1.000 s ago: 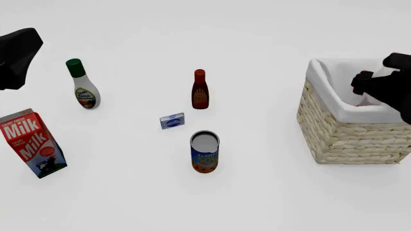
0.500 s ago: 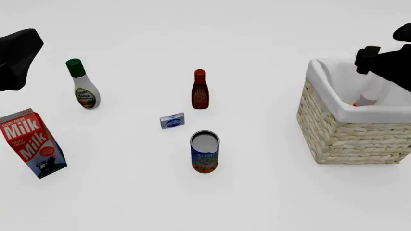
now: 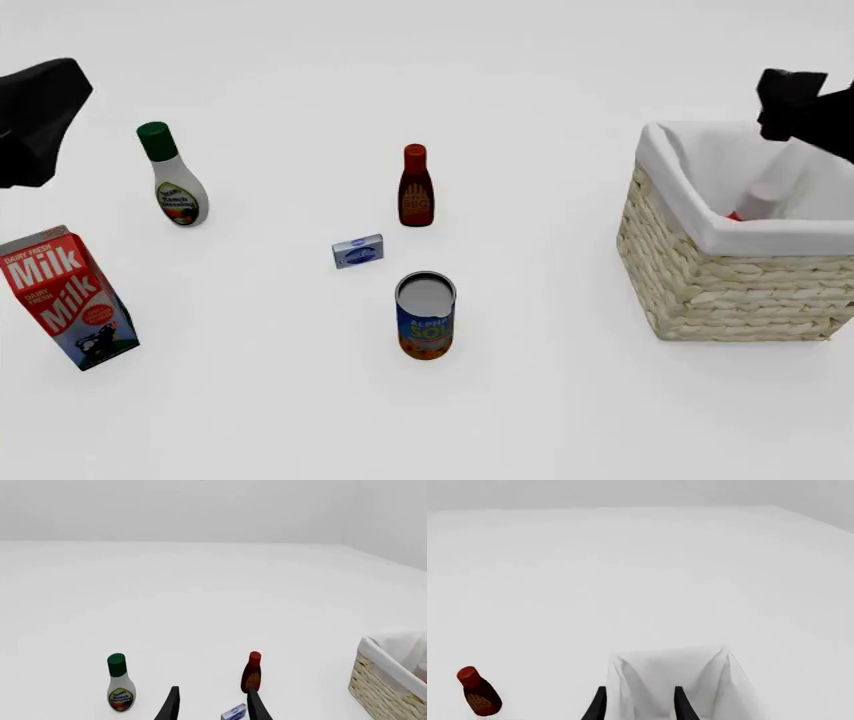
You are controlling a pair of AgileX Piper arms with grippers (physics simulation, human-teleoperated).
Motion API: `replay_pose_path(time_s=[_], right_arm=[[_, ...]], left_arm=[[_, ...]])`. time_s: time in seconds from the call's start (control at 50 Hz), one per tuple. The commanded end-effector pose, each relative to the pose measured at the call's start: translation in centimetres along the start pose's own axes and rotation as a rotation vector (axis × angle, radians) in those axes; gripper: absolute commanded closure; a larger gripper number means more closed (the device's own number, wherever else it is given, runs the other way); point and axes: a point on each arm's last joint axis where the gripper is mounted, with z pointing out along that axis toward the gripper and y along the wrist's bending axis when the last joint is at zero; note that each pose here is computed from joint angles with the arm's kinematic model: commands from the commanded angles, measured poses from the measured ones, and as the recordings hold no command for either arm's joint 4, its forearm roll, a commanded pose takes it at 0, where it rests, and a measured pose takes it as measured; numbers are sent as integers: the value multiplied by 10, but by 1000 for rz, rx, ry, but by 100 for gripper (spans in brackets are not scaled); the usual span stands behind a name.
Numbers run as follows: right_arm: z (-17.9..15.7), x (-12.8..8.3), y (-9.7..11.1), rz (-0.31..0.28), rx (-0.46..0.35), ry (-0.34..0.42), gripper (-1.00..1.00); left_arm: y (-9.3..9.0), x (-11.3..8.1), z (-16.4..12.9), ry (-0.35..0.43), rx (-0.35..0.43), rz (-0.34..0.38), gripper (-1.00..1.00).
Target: Pick the ketchup and place it in the basket.
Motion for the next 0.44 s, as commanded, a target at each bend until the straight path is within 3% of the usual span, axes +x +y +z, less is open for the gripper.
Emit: replay_pose_path(time_s=[0.02, 0.22, 0.44], right_arm=[[-37, 2, 7, -23, -34, -94, -100], [-63, 2, 9, 4, -50, -151, -100], [-108, 4, 13, -71, -82, -294, -100]], left_arm=[[-1, 0, 0, -8, 6, -14, -100], [0, 0, -2, -14, 4, -26, -100], [1, 7, -5, -22, -5, -48, -100]])
